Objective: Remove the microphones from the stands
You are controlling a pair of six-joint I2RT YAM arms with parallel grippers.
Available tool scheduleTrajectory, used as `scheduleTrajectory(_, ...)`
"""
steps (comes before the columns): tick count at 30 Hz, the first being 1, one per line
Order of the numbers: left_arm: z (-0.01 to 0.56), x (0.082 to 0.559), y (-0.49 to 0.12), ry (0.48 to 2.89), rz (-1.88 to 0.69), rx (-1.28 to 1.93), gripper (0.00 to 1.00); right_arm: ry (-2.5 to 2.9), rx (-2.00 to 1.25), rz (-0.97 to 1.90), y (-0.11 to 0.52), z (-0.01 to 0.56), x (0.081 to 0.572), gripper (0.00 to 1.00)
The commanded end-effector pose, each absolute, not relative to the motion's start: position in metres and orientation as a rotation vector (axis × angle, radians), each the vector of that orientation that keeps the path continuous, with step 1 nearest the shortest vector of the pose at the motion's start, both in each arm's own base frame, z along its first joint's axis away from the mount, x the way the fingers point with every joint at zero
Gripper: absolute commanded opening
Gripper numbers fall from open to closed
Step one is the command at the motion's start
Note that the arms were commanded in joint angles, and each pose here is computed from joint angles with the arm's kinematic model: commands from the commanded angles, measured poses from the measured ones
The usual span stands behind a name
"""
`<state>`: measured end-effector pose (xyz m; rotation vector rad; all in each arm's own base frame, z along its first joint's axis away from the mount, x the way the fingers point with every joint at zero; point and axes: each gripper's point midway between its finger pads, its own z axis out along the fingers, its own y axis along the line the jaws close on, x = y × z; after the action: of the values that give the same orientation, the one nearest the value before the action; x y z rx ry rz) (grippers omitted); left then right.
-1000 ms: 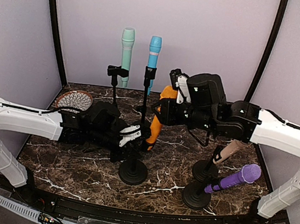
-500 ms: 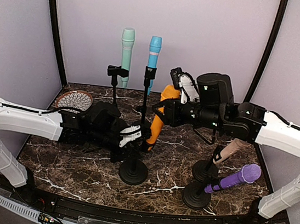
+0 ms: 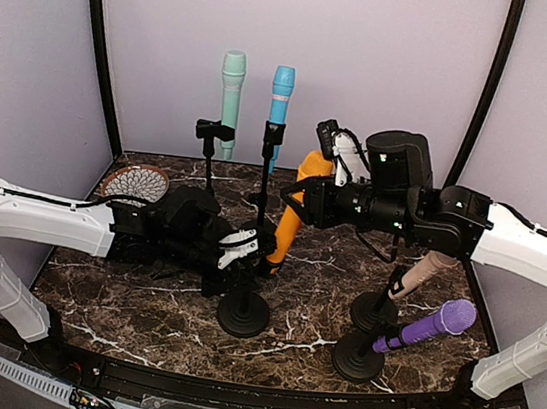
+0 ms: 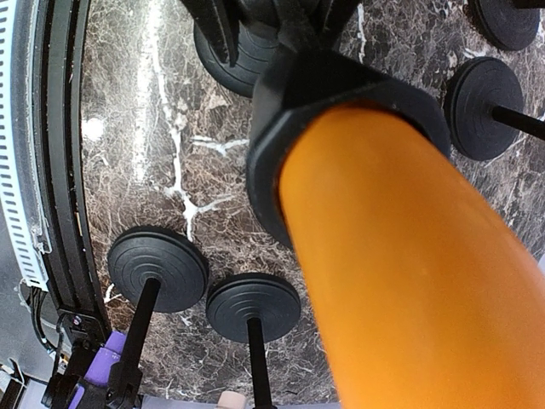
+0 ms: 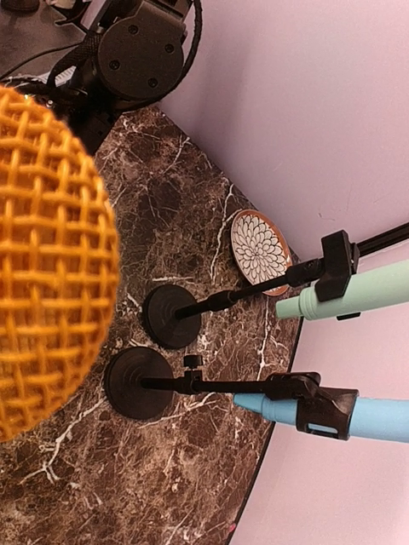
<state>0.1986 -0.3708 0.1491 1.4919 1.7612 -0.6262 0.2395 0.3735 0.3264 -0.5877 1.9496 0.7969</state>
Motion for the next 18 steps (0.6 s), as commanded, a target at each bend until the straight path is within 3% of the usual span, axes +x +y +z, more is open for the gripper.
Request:
scheduleTrajectory(1, 0.123, 0.185, -0.359, 1.823, -0.585, 1.602, 0.00, 1.712, -0.420, 0.900, 0.353, 0.418, 0.247, 0.11)
scheduleTrajectory(10, 0.125, 0.188, -0.357, 1.819, -0.556, 1.593, 0.00, 1.713, -0.413, 0.850, 0.341, 0.427, 0.247, 0.11)
scheduleTrajectory(18, 0.144, 0.212, -0.344, 1.865, -0.457, 1.446, 0.00, 1.689, -0.314, 0.651, 0.292, 0.460, 0.260, 0.11)
